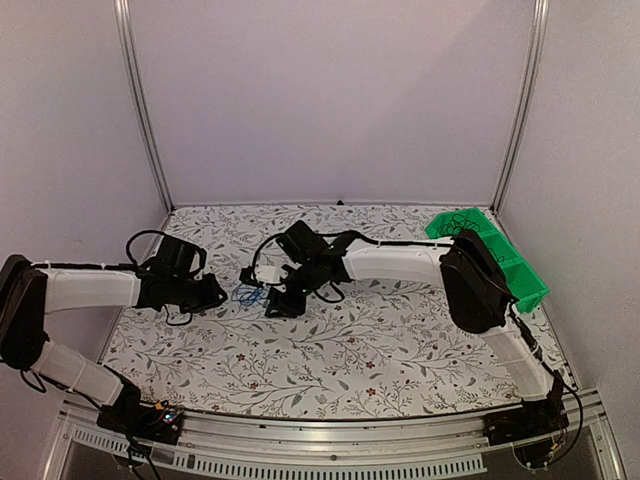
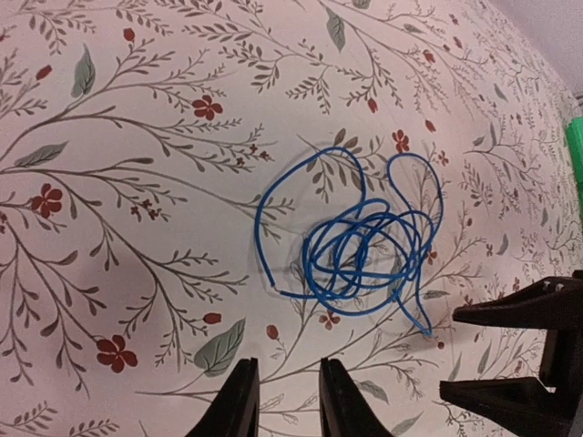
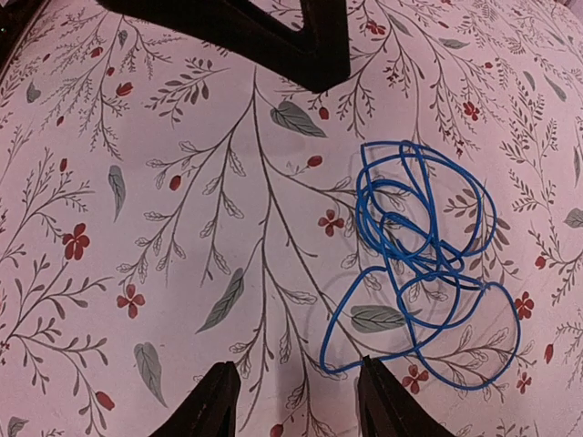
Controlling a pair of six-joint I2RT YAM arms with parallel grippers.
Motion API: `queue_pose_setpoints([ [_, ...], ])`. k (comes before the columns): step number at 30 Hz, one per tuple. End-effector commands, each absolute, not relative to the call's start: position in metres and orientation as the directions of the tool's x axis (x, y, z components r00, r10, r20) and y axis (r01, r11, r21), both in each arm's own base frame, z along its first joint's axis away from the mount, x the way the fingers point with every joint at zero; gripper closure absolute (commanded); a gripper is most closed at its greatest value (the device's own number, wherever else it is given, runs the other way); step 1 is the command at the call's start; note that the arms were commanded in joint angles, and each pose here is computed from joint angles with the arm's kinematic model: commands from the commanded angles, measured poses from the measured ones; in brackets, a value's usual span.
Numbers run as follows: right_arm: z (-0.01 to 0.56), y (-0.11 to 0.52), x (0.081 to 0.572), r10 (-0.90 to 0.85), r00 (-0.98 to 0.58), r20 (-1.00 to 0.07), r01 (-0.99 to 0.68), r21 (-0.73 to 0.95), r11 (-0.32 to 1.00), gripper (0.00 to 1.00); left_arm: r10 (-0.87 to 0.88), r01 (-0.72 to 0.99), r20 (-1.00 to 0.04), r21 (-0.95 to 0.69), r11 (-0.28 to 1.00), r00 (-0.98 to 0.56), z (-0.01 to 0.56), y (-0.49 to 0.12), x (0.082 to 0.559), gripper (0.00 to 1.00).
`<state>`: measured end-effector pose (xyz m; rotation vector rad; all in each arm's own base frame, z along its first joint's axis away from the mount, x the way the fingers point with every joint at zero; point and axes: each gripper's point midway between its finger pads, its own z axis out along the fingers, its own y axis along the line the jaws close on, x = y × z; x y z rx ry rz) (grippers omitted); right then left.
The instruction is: Untangle the cables
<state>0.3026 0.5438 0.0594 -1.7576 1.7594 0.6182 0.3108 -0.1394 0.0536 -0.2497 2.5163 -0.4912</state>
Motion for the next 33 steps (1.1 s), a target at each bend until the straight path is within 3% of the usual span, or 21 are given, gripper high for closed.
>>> queue_pose_setpoints([
  [1, 0.055, 0.563, 0.306, -0.703, 0.053, -0.709, -0.995, -0.097, 0.022, 0.51, -0.286, -0.045, -0.527, -0.423, 0.905, -0.8, 0.07, -0.14, 0.316, 0.79],
  [3, 0.05, 0.568, 0.302, -0.704, 0.065, -0.708, -0.994, -0.107, 0.016, 0.51, -0.278, -0.038, -0.526, -0.42, 0.907, -0.804, 0.07, -0.141, 0.315, 0.79],
  [6, 0.038, 0.572, 0.307, -0.706, 0.051, -0.706, -0.991, -0.124, 0.052, 0.61, -0.265, -0.009, -0.532, -0.435, 0.9, -0.804, 0.072, -0.145, 0.316, 0.78],
  [11, 0.042, 0.575, 0.311, -0.692, 0.033, -0.721, -0.989, -0.123, 0.081, 0.86, -0.263, 0.012, -0.545, -0.448, 0.894, -0.796, 0.076, -0.149, 0.32, 0.77],
  [13, 0.049, 0.575, 0.311, -0.688, 0.035, -0.725, -0.989, -0.126, 0.082, 1.0, -0.26, 0.037, -0.554, -0.468, 0.883, -0.791, 0.081, -0.155, 0.323, 0.75],
  [18, 0.094, 0.571, 0.292, -0.653, 0.03, -0.757, -0.996, -0.074, 0.041, 1.0, -0.247, 0.206, -0.657, -0.532, 0.822, -0.712, 0.116, -0.182, 0.336, 0.67],
  [22, 0.163, 0.564, 0.277, -0.574, 0.043, -0.818, -0.998, -0.064, 0.016, 1.0, -0.263, 0.305, -0.687, -0.588, 0.75, -0.678, 0.131, -0.204, 0.339, 0.62],
  [33, 0.281, 0.542, 0.292, -0.49, 0.177, -0.854, -0.962, -0.255, 0.097, 1.0, -0.147, 0.318, -0.556, -0.651, 0.69, -0.818, 0.059, -0.272, 0.33, 0.67],
])
